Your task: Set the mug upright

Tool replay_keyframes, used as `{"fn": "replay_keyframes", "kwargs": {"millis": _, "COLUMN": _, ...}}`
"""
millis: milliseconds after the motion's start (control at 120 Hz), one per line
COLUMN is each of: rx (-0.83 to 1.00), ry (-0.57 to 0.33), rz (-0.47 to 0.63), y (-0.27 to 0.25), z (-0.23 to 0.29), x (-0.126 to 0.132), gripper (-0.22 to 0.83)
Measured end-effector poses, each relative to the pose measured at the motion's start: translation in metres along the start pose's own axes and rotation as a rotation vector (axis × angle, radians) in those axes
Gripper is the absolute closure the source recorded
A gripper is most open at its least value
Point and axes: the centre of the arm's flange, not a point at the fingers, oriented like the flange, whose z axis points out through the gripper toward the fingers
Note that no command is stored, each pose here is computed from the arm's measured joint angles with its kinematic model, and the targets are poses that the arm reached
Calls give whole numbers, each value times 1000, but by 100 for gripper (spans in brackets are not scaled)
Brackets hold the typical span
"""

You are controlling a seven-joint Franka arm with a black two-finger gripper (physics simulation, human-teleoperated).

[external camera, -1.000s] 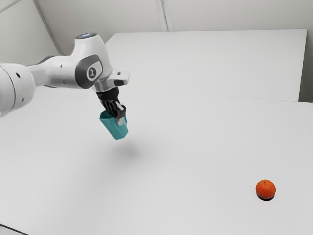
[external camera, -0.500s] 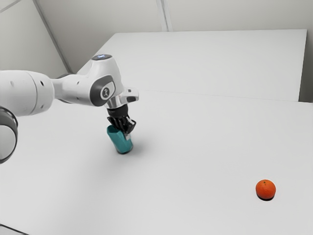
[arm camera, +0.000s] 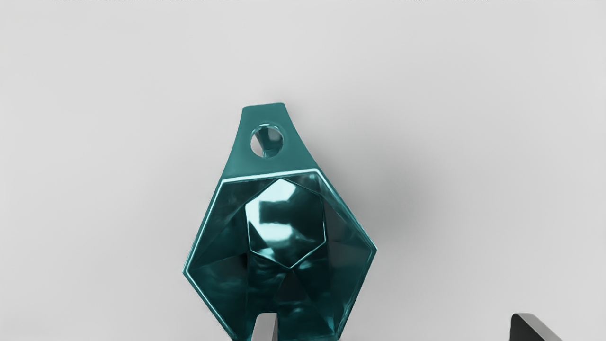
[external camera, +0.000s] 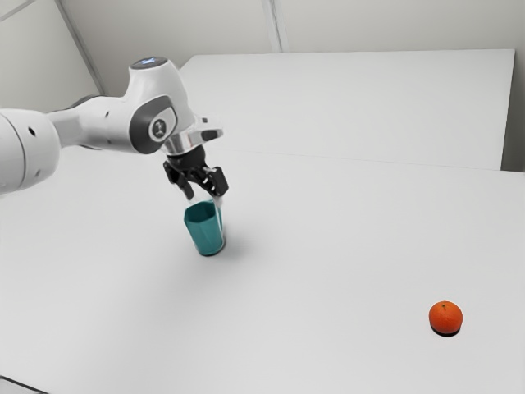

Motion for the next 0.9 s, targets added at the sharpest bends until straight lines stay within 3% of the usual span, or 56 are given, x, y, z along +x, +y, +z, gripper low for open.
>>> {"fn": "replay_keyframes", "kwargs": {"millis": 317, "rx": -5, "ry": 32, "rz": -27, "y": 1, "z": -105, "x": -3, "gripper": 2}}
{"fn": "replay_keyframes", "kwargs": {"millis": 683, "rx": 8, "ry": 7, "rz": -46, "y": 2, "z": -165, "x": -32, "gripper": 0}}
{"fn": "replay_keyframes", "kwargs": {"millis": 900, "rx": 2, "ry": -22, "rz": -40, "y": 8, "z": -171, "x": -39, "gripper": 0}}
